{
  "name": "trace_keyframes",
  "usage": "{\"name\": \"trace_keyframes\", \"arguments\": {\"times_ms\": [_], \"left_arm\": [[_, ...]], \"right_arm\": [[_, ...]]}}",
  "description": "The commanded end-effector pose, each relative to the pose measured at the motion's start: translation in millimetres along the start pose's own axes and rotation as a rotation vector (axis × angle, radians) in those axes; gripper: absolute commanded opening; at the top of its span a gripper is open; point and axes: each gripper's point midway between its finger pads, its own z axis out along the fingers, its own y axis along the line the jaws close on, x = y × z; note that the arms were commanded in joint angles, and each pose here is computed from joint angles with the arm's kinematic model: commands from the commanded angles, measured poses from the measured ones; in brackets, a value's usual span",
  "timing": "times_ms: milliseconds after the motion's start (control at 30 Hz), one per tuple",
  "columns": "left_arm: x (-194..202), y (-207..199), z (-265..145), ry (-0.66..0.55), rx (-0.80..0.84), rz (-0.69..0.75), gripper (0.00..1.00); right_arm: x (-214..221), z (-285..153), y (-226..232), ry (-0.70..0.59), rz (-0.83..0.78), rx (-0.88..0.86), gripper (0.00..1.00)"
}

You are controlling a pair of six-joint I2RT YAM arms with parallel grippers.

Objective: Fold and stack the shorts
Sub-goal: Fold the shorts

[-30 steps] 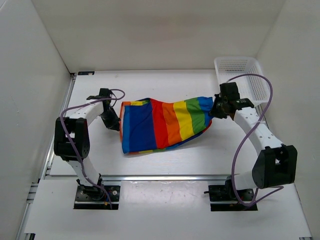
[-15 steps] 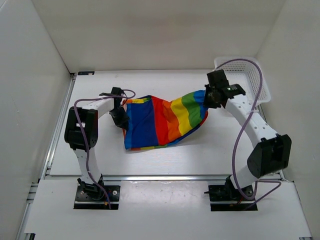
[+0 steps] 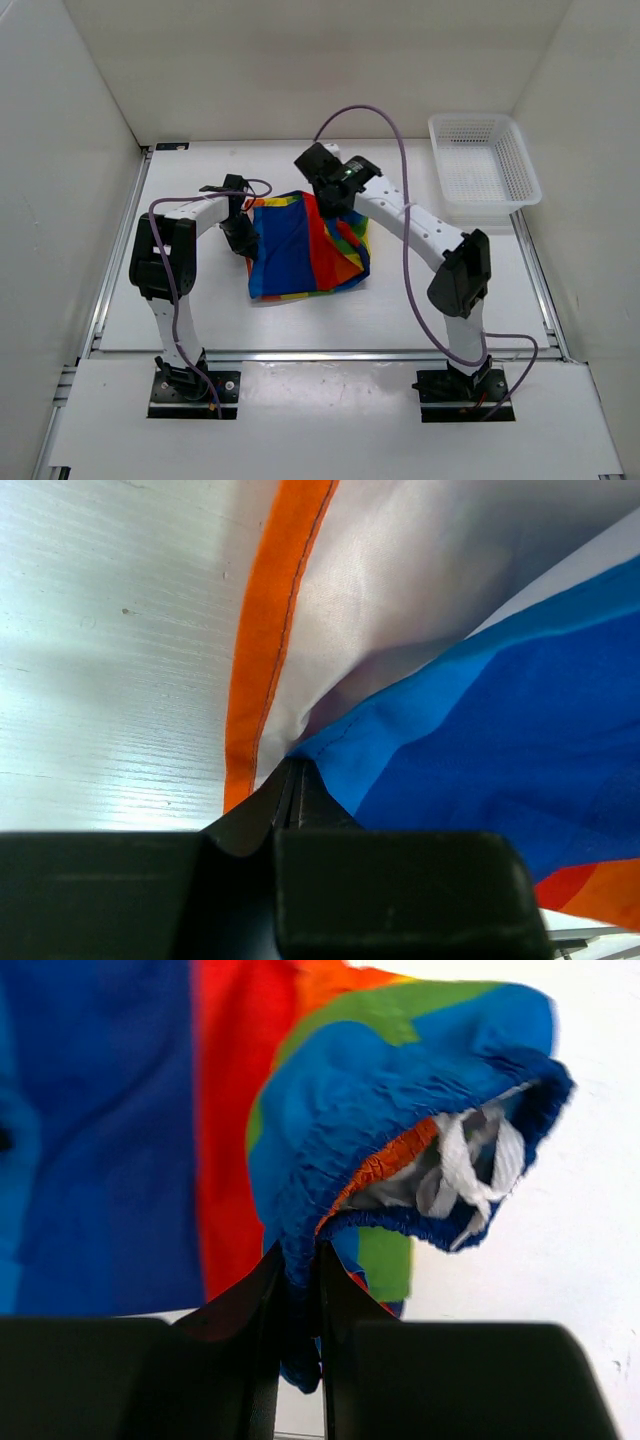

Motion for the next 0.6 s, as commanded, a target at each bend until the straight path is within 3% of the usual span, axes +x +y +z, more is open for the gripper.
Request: {"name": "trace_keyframes", "arguments": {"times_ms": [0, 267, 567], "left_arm": [[-6, -8, -4, -0.024, 0.023, 0.004, 0.1], [-5, -9, -4, -0.018, 0.031, 0.004, 0.1], [-5, -9, -4, -0.018, 0.031, 0.004, 0.1]], "right_arm": [[-11, -15, 29, -0.047, -0.053, -0.017, 0.0], [-17, -16, 111, -0.089, -0.155, -0.199, 0.0], [-32, -35, 122, -0.157, -0.162, -0.264, 0.0]]}}
